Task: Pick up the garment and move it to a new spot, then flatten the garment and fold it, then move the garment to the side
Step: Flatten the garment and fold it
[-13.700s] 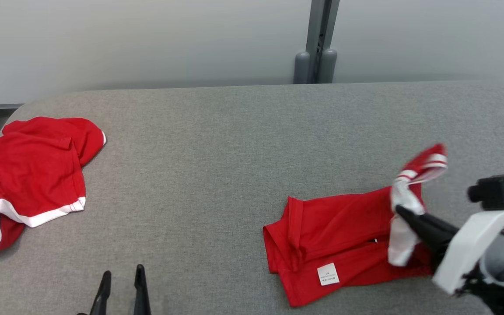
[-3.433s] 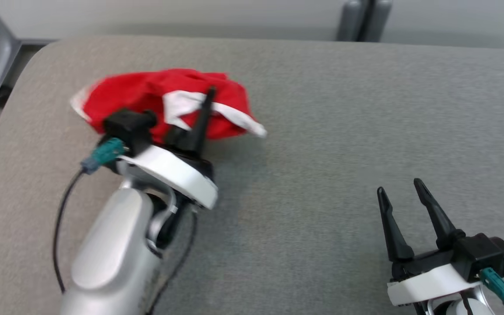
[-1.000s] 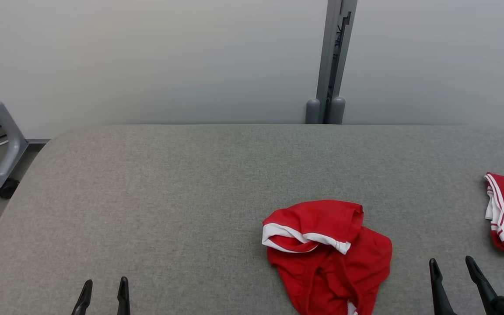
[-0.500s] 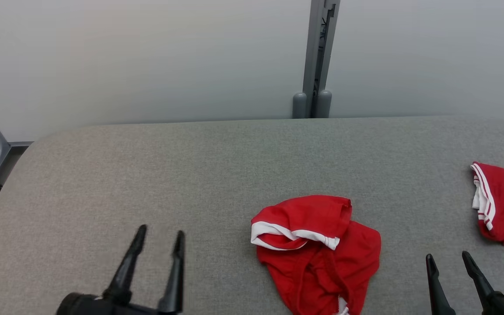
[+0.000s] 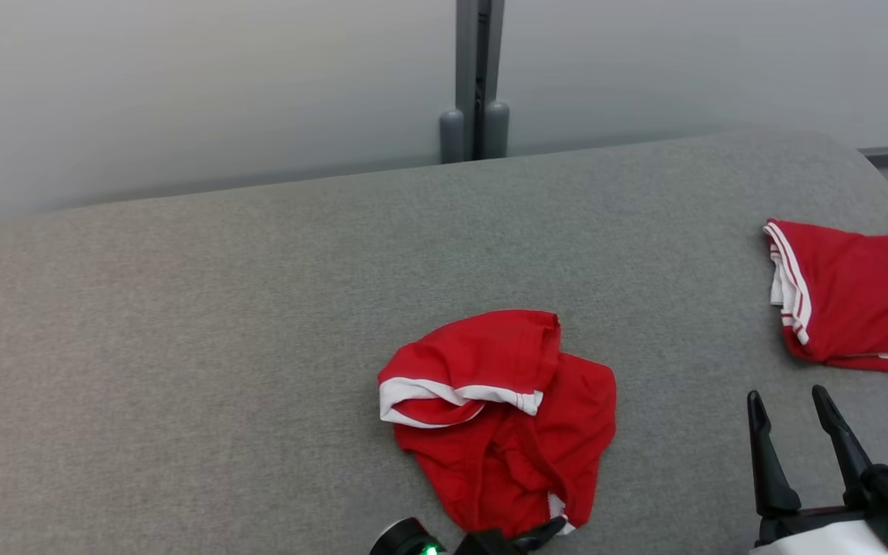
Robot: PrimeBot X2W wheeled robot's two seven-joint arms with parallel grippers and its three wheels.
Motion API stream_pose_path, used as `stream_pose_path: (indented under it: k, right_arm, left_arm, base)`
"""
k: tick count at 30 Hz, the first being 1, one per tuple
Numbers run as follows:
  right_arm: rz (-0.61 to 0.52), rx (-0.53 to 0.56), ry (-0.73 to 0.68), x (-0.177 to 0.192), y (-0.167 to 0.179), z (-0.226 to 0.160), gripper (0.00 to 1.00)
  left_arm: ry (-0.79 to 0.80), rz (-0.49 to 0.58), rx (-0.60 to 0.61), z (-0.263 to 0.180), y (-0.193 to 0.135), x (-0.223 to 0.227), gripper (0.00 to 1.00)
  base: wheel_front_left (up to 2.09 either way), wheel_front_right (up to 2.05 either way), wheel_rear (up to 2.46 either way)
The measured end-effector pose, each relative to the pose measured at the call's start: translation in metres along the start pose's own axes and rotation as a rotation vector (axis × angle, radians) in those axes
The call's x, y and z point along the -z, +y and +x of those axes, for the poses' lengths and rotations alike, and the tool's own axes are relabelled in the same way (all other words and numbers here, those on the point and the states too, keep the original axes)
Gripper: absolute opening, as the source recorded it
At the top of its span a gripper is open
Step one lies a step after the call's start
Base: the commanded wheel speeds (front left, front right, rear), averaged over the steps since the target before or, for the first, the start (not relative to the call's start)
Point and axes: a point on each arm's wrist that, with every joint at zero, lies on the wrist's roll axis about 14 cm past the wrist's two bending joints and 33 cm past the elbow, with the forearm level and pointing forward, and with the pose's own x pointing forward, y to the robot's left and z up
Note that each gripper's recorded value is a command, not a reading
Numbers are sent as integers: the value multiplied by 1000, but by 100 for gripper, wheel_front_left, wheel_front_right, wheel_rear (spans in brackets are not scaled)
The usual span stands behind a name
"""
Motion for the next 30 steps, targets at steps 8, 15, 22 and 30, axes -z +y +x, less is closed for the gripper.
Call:
stream_pose_path:
  k: [8,15,22,30]
  right_arm:
    - [2,103,18,4,-31,-6,100]
    - [18,148,44,11,-42,-13,100]
    - [40,160,38,10,-45,-12,100]
    - [66,159,34,11,-43,-12,100]
  left_arm:
    - [181,28,76,29,5,39,100]
    - [268,25,65,35,17,65,100]
    - [249,-49,58,42,24,60,0]
    - [-145,-197,67,71,36,-69,0]
  base:
    - [0,0,0]
    - [0,0,0]
    - [0,0,0]
    - [0,0,0]
